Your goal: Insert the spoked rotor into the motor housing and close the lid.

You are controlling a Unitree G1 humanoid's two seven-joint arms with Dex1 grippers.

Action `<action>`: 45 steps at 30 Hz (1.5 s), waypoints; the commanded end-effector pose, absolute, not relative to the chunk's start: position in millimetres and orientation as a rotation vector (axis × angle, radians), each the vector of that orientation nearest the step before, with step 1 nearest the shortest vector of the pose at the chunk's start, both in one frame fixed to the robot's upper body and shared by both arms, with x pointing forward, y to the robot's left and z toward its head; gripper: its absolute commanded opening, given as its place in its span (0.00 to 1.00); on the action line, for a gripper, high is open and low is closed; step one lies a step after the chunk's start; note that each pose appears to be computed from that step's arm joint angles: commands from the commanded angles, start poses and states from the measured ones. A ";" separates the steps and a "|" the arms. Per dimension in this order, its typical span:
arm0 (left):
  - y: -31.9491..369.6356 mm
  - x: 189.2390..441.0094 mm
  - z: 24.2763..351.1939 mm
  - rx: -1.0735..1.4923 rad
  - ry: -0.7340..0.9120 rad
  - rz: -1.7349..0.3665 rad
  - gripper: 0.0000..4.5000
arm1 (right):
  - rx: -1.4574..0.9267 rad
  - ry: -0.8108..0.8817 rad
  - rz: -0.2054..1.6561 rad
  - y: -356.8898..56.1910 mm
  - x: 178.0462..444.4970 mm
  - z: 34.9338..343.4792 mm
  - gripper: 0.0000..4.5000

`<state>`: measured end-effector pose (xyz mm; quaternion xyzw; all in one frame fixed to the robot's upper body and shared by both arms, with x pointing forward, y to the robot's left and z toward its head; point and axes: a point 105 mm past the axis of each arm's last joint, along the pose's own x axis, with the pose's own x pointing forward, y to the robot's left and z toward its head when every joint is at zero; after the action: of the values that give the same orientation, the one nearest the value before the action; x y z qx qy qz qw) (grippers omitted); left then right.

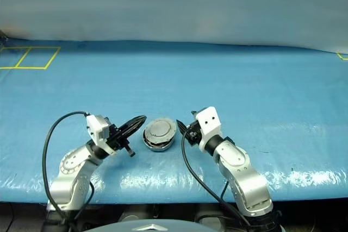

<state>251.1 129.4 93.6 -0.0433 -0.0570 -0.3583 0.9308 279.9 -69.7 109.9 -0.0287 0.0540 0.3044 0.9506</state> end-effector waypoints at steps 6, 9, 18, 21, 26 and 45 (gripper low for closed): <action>141.6 224.9 92.0 -0.073 -0.140 -0.550 0.00 | -0.079 0.164 0.872 -28.5 272.5 120.9 0.99; 134.8 218.0 81.7 -0.015 -0.108 -0.567 0.00 | -0.103 0.220 0.986 -16.1 264.5 115.6 0.99; 126.6 212.6 68.2 0.021 -0.080 -0.595 0.00 | -0.200 0.265 1.030 -9.0 271.8 93.3 0.99; 124.8 212.5 67.7 0.014 -0.084 -0.603 0.00 | -0.213 0.268 1.005 -11.7 277.0 88.7 0.99; 123.7 211.5 64.3 0.027 -0.074 -0.622 0.00 | -0.251 0.274 0.993 -14.8 279.1 83.0 0.99; 136.9 201.3 45.4 0.024 -0.016 -0.558 0.00 | -0.210 0.225 1.009 9.1 266.1 105.4 0.71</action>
<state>202.7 135.2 42.7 0.0121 0.0025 -0.2800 0.9599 268.1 2.4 86.7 -0.1004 0.1471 0.4745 0.8620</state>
